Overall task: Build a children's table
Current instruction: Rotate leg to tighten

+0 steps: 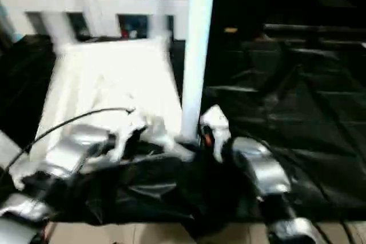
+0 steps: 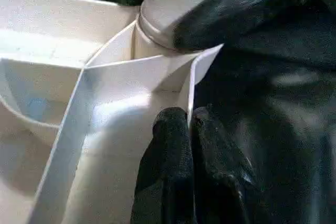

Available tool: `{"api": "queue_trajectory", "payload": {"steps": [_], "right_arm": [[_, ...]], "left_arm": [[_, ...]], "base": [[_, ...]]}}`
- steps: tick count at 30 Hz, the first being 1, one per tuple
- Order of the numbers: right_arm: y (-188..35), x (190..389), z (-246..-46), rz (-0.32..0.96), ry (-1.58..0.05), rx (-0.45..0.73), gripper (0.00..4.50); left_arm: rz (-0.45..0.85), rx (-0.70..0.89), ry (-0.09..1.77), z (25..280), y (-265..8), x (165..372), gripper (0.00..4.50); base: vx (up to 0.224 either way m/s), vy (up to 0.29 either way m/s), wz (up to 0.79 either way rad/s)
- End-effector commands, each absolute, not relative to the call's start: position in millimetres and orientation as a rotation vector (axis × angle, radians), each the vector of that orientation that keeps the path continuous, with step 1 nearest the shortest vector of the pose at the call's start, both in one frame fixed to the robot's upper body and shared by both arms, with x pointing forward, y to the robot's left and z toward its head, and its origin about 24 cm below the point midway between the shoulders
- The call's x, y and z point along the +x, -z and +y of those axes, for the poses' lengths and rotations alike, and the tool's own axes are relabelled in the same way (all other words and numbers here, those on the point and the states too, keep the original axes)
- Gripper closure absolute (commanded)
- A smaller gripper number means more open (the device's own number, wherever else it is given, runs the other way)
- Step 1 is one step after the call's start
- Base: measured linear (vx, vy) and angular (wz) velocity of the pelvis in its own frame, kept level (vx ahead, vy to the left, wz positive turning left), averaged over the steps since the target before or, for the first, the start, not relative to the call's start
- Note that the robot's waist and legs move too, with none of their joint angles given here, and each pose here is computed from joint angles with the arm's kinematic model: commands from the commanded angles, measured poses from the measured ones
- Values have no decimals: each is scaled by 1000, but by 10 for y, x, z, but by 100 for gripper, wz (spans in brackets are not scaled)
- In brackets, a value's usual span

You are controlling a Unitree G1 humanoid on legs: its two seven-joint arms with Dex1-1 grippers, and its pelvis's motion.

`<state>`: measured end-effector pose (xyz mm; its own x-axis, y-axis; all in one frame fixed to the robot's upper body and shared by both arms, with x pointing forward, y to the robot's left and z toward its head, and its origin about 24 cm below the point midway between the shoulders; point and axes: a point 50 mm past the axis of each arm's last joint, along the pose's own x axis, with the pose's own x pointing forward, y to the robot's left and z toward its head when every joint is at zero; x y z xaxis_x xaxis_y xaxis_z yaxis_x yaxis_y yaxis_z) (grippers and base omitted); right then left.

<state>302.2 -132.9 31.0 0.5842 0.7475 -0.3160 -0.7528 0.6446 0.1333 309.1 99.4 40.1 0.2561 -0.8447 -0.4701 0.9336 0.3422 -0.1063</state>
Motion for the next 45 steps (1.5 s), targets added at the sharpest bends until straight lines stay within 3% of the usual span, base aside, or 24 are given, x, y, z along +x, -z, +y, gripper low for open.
{"api": "queue_trajectory", "payload": {"steps": [1,4,8,9,12,16,21,28,41,45], "right_arm": [[-120,2957,-1090,449,-865,-48,196],[-78,3014,-921,472,-768,-65,197],[-114,3026,-869,435,-787,-69,197],[-114,3026,-869,435,-787,-69,151],[-186,3056,-888,398,-807,-6,132],[-281,3019,-995,374,-929,-56,96],[-409,2857,-1219,385,-1210,-101,96],[-457,2698,-1370,467,-1402,-127,96],[-457,2644,-1317,479,-1460,-99,192],[-403,2703,-1294,448,-1354,-74,204]], "left_arm": [[438,195,1161,762,-461,3171,450],[428,162,1084,554,-499,3220,450],[415,171,1116,489,-509,3193,450],[415,171,1116,489,-509,3193,450],[407,186,1185,466,-498,3139,450],[405,195,1271,548,-501,3087,450],[414,194,1440,716,-531,2976,450],[455,218,1568,879,-534,2895,450],[488,211,1612,969,-546,2872,450],[481,218,1550,956,-526,2912,450]], "base": [[0,0,0],[0,0,0],[0,0,0],[0,0,0],[0,0,0],[0,0,0],[33,-4,2],[27,-3,2],[0,0,0],[0,0,0]]}}
